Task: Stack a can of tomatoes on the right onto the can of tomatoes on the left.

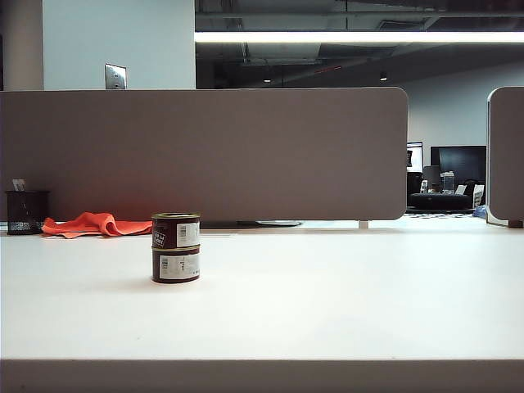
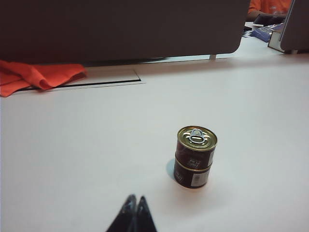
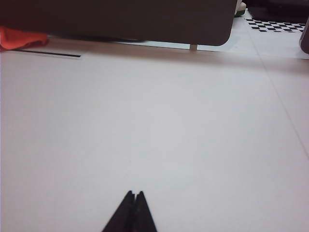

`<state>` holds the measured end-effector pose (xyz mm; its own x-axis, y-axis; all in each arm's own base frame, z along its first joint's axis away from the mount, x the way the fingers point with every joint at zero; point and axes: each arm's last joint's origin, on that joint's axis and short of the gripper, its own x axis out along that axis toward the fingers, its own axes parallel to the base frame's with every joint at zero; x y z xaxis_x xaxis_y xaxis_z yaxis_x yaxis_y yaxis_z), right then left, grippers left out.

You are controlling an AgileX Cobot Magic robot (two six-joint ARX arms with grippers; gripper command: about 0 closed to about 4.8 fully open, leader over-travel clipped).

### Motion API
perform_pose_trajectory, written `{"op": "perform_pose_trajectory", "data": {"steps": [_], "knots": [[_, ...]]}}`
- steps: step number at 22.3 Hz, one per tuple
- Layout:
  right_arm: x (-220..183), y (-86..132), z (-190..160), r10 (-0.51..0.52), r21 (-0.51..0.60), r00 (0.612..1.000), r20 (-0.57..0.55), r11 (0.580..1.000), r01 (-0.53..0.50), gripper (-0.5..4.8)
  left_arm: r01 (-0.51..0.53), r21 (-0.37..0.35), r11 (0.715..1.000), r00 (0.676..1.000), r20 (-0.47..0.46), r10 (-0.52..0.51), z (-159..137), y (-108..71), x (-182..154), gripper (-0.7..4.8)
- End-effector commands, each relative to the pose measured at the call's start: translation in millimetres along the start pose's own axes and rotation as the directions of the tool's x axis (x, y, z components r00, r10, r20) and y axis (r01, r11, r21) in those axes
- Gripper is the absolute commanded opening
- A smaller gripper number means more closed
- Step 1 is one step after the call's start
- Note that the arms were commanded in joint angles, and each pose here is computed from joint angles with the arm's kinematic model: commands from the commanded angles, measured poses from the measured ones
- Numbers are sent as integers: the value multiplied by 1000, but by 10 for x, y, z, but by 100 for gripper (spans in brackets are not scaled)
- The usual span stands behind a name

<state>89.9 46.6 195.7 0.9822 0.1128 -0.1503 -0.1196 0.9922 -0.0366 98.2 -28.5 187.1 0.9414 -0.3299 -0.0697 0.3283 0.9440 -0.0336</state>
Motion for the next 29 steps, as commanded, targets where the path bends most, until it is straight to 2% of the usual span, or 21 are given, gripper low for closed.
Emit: {"op": "perform_pose_trajectory", "data": {"steps": [1, 10, 12, 16, 24, 29], "knots": [[23, 15, -70, 21, 1, 999, 32, 1000, -21, -6, -35, -13, 999, 999, 9, 35, -83, 11, -17, -6], [32, 13, -281, 33, 8, 998, 48, 999, -34, -6, -40, -14, 999, 998, -43, 39, -318, 20, 8, -6], [30, 10, -329, 34, 11, 998, 55, 999, -34, -6, -40, -9, 999, 998, -50, 39, -325, 21, 8, -6], [14, -1, -403, 33, 16, 997, 69, 999, -35, -6, -38, -10, 999, 999, -7, 38, -289, 18, -8, -6], [0, -6, -385, 35, 27, 995, 91, 999, -38, -6, -31, -14, 999, 999, -29, 31, -319, 15, -30, -6], [0, -6, -384, 35, 27, 995, 92, 999, -38, -6, -80, -2, 997, 997, -21, 80, -312, 29, -31, -6]]}}
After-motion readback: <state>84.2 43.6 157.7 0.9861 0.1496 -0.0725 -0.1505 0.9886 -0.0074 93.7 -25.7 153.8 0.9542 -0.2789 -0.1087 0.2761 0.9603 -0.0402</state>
